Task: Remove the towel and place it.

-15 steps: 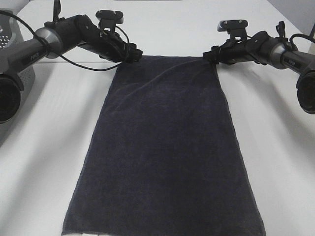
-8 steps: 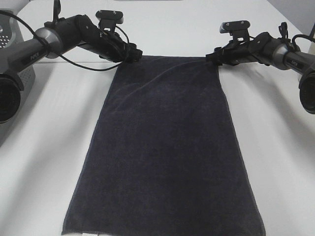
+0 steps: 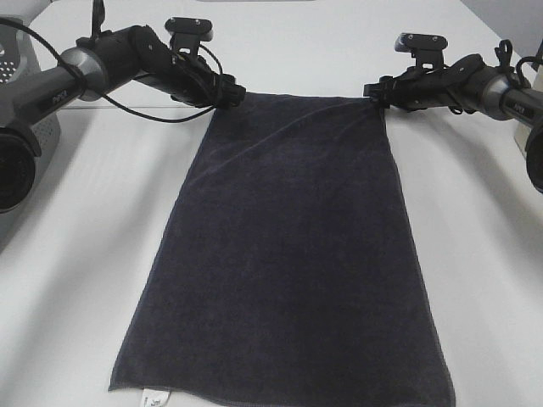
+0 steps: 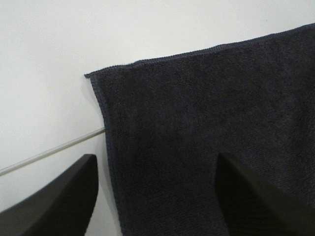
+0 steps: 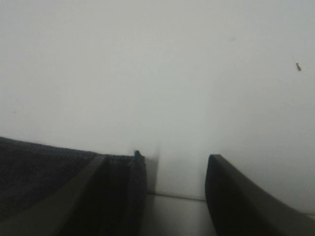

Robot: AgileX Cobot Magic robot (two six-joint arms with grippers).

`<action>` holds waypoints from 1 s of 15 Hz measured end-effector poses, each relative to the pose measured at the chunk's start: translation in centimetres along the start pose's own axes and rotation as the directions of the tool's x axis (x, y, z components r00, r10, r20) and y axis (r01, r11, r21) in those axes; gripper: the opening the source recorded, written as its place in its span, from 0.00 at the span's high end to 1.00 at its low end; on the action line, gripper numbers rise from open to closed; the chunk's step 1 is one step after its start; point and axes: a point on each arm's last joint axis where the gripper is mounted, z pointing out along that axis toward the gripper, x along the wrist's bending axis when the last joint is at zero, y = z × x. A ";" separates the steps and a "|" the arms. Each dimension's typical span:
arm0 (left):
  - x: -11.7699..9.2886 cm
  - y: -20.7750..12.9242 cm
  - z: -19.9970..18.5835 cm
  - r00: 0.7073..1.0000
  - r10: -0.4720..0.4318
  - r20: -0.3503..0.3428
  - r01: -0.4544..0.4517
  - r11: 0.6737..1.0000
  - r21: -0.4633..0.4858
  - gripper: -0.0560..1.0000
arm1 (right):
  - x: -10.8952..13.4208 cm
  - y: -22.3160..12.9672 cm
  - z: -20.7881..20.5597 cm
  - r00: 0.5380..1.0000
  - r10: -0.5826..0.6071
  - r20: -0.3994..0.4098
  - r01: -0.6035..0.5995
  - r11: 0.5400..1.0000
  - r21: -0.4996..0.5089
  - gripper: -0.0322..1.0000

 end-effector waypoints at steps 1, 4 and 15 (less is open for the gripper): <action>0.0 0.0 0.0 1.000 0.000 0.000 0.000 1.000 0.000 0.34 | 0.0 0.0 0.0 1.000 0.008 -0.003 -0.008 1.000 -0.001 0.42; 0.0 0.0 0.0 1.000 0.000 0.000 0.000 1.000 0.000 0.34 | 0.0 0.1 0.0 1.000 0.001 -0.004 -0.001 1.000 -0.002 0.42; 0.0 0.0 0.0 1.000 -0.004 0.002 0.004 1.000 -0.001 0.34 | -3.3 0.2 -0.6 0.999 0.020 0.048 -0.020 1.000 -0.011 0.42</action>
